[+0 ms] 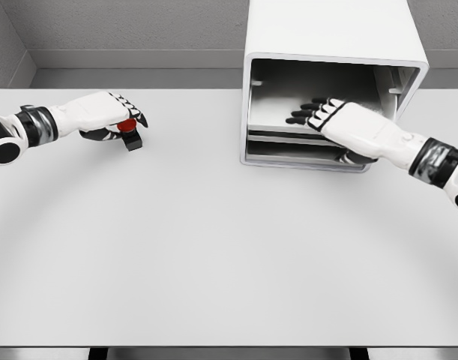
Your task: Slide open multi-storey tabletop storage cabinets and put open load switch and slide close multi-storey tabletop storage cabinets
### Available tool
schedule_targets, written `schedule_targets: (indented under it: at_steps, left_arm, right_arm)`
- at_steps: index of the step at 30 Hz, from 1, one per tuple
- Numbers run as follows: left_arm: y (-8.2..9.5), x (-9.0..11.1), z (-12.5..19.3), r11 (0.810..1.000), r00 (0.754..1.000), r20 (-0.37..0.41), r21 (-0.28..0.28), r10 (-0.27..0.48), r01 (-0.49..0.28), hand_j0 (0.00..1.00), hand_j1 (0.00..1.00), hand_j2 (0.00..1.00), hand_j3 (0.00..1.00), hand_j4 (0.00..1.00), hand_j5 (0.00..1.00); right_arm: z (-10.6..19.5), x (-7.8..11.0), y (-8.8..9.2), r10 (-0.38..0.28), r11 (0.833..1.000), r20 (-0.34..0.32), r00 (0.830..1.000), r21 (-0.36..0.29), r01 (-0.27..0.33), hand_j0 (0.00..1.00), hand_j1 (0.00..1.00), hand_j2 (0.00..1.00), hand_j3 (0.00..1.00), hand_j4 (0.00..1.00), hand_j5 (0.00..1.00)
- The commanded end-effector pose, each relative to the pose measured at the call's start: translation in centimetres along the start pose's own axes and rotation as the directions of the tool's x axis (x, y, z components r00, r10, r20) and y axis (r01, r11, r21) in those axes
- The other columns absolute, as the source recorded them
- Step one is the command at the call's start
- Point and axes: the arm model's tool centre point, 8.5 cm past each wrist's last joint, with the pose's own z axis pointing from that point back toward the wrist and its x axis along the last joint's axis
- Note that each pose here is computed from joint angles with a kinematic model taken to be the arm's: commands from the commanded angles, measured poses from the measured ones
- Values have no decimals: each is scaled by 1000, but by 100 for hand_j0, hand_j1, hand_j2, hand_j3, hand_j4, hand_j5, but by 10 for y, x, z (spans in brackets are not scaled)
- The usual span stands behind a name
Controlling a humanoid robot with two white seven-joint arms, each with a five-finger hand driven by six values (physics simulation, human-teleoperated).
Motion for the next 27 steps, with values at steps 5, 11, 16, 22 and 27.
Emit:
schedule_targets:
  at_steps: [5,11,16,22,27]
  left_arm:
    - [-1,-6,1,1000,1000,-19,-1,14,-14,74,74,74,74,74,74]
    - [1,-5,-4,1000,1000,-19,2,18,-18,74,74,74,74,74,74]
    - [2,-3,-7,1000,1000,-13,6,18,-17,73,73,73,73,73,73]
    - [0,-2,-9,1000,1000,-14,-1,15,-15,71,71,71,71,71,71]
    - [0,-2,-10,1000,1000,-14,-3,12,-12,56,56,56,56,56,56]
  right_arm:
    - [-1,7,-2,9,1000,16,1000,-9,-9,100,100,100,100,100,100]
    - [4,16,-1,20,1000,30,999,-10,-20,100,100,100,100,100,100]
    - [10,20,-1,33,999,34,999,-5,-32,100,100,100,100,100,100]
    - [15,22,2,39,999,35,999,10,-39,100,100,100,100,100,100]
    - [24,26,-3,65,998,38,997,11,-65,100,100,100,100,100,100]
